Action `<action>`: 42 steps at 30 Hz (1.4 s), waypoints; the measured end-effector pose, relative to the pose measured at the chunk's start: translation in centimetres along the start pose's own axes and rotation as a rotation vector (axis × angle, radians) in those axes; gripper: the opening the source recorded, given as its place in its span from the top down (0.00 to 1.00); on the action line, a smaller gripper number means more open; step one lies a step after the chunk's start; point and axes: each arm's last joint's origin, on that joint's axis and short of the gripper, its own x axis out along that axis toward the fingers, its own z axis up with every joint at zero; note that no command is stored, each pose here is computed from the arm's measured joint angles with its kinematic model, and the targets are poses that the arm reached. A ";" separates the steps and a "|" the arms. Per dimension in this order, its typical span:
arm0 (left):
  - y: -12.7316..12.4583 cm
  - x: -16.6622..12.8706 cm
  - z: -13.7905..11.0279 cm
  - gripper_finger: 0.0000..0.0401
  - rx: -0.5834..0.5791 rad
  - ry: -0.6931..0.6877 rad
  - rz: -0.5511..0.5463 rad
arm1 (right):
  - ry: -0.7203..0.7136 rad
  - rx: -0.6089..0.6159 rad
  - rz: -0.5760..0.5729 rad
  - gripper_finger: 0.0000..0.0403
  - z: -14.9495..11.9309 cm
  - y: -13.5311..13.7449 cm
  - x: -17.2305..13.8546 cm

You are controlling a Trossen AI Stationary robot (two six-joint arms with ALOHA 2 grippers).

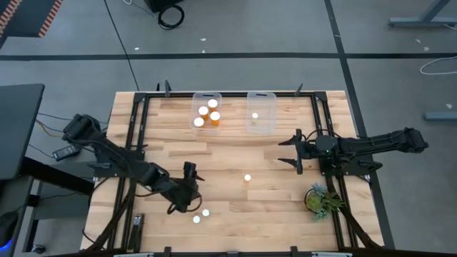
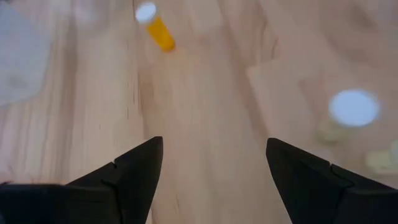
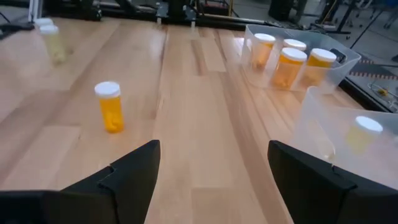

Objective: Pick and place medicine bottles into bin by pill shape (circle, oval)
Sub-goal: Put the small orange pill bottle into the left transparent bin

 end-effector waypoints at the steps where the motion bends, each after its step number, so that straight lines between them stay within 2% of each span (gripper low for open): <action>1: -0.2 -0.4 0.1 0.27 -0.001 -0.022 0.004 | -0.006 0.014 -0.001 0.24 0.1 0.0 0.0; 6: -0.2 -2.3 0.0 0.27 -0.001 -0.131 0.030 | -0.111 0.191 -0.002 0.24 1.1 -0.1 -0.1; 15: 0.9 -3.4 -2.9 0.27 -0.091 -0.290 0.026 | -0.327 0.198 0.021 0.24 3.1 -0.3 -0.4; 21: 1.1 -4.6 -4.0 0.27 -0.193 -0.380 -0.016 | -0.410 0.281 0.032 0.24 3.9 -0.4 -0.7; 26: 0.8 -5.0 -4.6 0.27 -0.240 -0.419 -0.049 | -0.377 0.375 0.048 0.24 3.7 -0.3 -0.3; 34: 1.4 -4.6 -4.6 0.27 -0.309 -0.416 -0.004 | -0.247 0.327 0.034 0.24 4.8 -0.1 1.6; 42: 1.8 -4.4 -4.6 0.27 -0.342 -0.409 0.009 | -0.038 0.290 0.050 0.24 6.5 0.4 5.6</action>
